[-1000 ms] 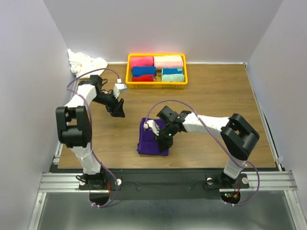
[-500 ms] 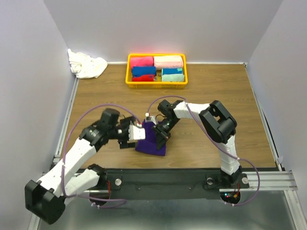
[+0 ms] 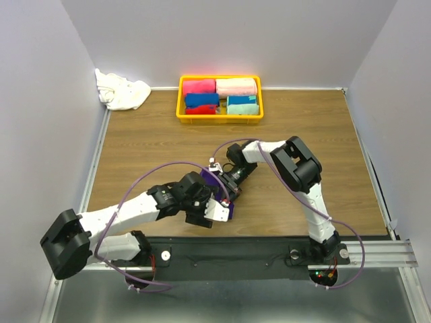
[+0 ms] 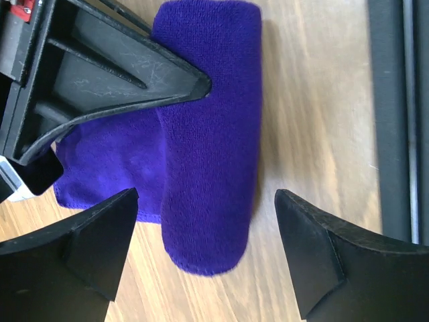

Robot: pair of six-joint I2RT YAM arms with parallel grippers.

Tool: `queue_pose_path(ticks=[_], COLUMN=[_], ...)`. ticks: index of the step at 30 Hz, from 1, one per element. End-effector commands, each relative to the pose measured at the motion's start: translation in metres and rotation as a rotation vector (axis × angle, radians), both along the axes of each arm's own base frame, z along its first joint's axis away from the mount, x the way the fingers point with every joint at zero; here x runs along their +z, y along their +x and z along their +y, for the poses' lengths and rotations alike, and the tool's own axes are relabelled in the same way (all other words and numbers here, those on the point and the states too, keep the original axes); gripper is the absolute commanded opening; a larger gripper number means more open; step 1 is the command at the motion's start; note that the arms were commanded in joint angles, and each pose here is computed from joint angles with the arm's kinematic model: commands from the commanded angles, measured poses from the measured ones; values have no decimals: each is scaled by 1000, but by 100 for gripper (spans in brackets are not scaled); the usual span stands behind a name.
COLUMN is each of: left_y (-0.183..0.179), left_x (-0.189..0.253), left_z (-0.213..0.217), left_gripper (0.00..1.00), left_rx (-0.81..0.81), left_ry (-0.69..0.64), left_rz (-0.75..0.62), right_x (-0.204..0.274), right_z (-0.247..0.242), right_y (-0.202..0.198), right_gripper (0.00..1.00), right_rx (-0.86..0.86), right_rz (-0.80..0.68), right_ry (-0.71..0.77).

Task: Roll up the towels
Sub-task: Roll the towel

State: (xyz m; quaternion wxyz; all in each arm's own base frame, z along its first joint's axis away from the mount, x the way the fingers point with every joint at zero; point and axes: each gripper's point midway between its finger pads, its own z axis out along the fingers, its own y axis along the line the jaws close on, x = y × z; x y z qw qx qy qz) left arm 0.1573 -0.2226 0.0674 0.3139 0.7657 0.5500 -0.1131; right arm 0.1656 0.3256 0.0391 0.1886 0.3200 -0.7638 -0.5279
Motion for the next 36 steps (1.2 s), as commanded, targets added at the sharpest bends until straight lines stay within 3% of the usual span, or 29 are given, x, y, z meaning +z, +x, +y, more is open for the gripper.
queue_pose_path(ticks=[1,5,7,10,11,12,14,15,18,23,28,36], left_y=[8,2,1,-6,-11,-14,-20,-22,-25,-14,-10,15], left_x=[0,-14,-21,-32,-34,-34,-34,-35,-36,-30,-37,-34], left_z=[-14,-11,-6,3,4,6,7,8,12,15,18,4], left_gripper=[87,73,56,32,28,25,17,16,10,9,9,12], left_rx=[-12,-21,3,52,56,64,82,87,110,142,148,188], left_ry=[-16,25,52,89,89,86,78,81,90,74,93,107], left_rz=[-63,-38,-18,47,72,85,121,134,173,260,483,670], right_x=[-15,-14,-14,-11,-11,-10,-9,-9,-10,-7,22,89], right_z=[-7,-6,-6,-11,-12,-17,-20,-22,-27,-31,-41,-80], right_y=[3,12,15,24,26,31,34,36,42,58,92,132], right_gripper=[1,1,2,16,21,31,34,41,49,67,70,73], right_rx=[15,-9,-22,-59,-69,-91,-106,-113,-134,-170,-231,-306], right_rz=[-6,4,14,28,33,38,36,33,21,-40,-176,-519], right_ry=[-41,-40,-41,-43,-43,-51,-56,-63,-88,-106,-78,-37])
